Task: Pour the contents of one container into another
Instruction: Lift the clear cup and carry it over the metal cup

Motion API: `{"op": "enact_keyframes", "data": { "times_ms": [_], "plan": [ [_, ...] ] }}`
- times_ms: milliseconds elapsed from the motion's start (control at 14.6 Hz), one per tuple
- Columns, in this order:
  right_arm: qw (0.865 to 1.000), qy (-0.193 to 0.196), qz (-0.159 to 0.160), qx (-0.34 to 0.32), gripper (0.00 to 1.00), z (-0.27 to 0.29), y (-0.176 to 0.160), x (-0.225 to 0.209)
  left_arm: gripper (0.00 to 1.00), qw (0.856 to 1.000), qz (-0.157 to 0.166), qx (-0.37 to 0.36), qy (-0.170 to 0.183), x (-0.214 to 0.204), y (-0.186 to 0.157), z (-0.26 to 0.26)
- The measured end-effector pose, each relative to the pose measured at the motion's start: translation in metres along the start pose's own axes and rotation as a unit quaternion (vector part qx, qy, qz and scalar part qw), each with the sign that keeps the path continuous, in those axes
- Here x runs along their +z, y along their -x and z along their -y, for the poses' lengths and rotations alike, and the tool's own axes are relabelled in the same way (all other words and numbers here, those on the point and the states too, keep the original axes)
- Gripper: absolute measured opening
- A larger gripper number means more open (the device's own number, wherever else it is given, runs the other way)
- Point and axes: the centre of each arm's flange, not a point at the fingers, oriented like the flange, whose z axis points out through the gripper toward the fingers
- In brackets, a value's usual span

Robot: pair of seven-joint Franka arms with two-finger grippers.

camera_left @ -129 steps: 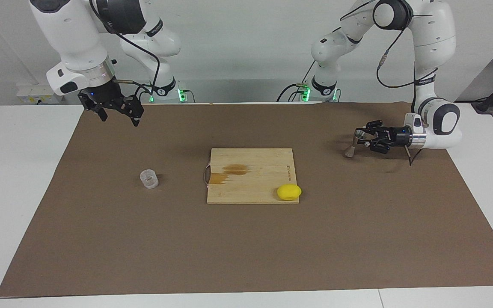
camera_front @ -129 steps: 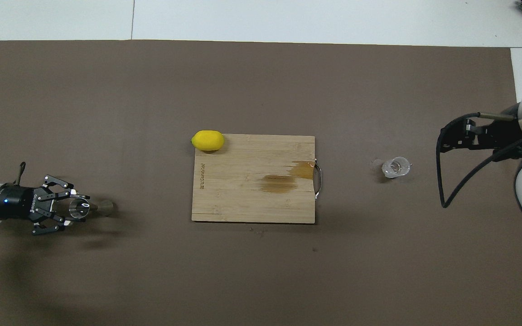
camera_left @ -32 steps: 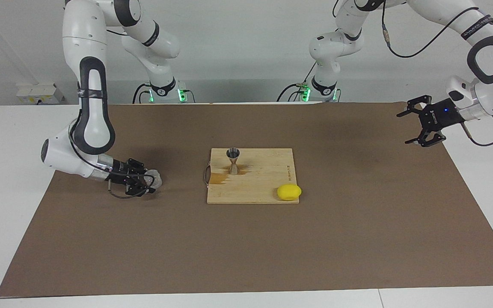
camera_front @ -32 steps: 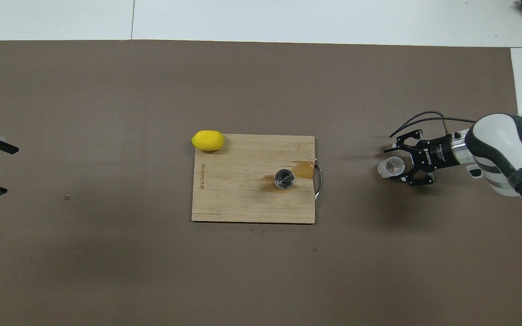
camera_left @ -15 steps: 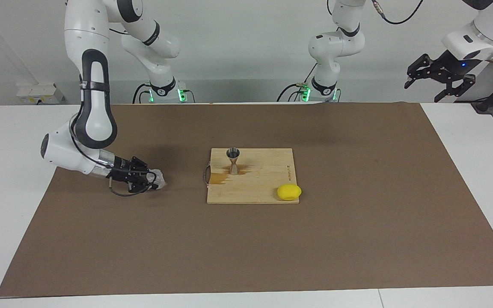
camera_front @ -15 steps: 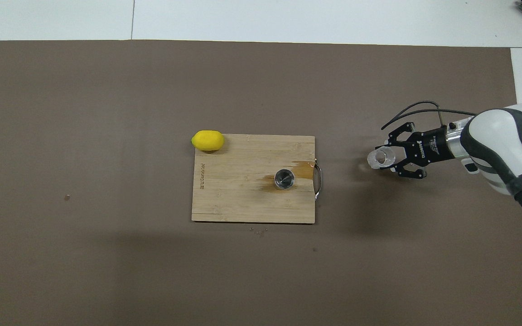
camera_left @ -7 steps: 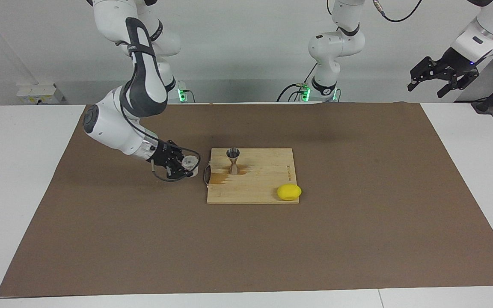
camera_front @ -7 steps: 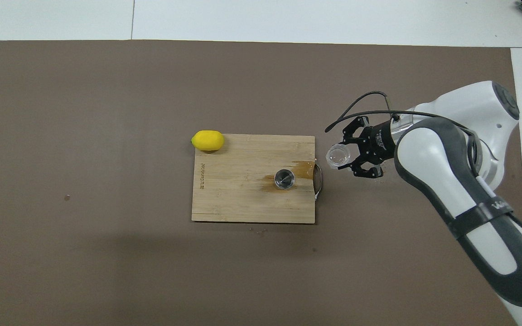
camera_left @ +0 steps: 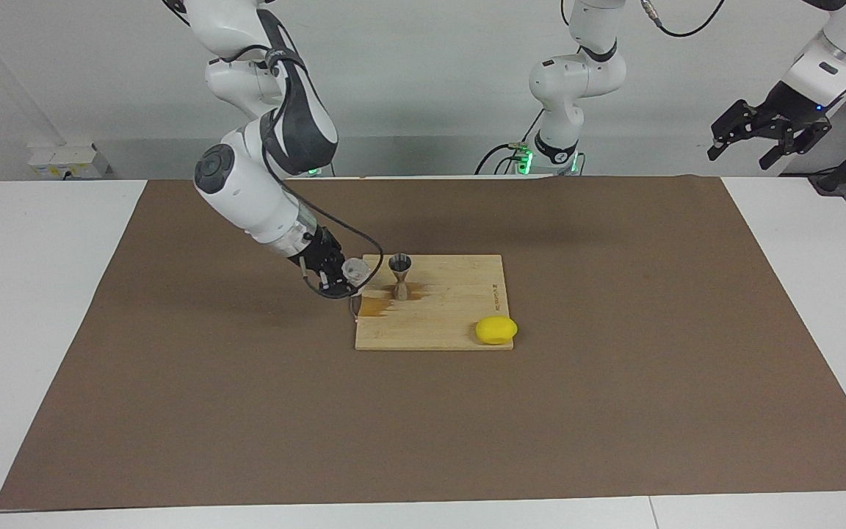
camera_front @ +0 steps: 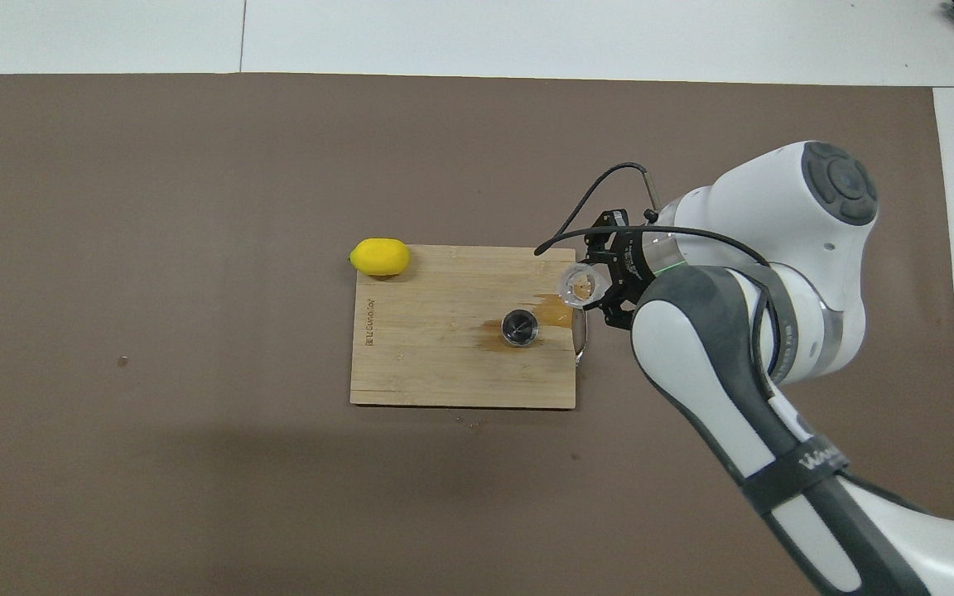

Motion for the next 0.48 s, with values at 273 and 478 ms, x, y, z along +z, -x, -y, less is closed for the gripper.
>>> {"op": "enact_keyframes", "data": {
  "times_ms": [273, 478],
  "plan": [
    [0.998, -0.014, -0.055, -0.016, 0.5, -0.003, 0.033, 0.0, 1.0, 0.999, -0.013, -0.041, -0.019, -0.001, -0.014, -0.038],
    [0.995, -0.019, -0.089, -0.029, 0.5, -0.005, 0.049, 0.004, 1.0, 0.999, -0.016, -0.043, -0.021, -0.002, -0.016, -0.045]
  ]
}}
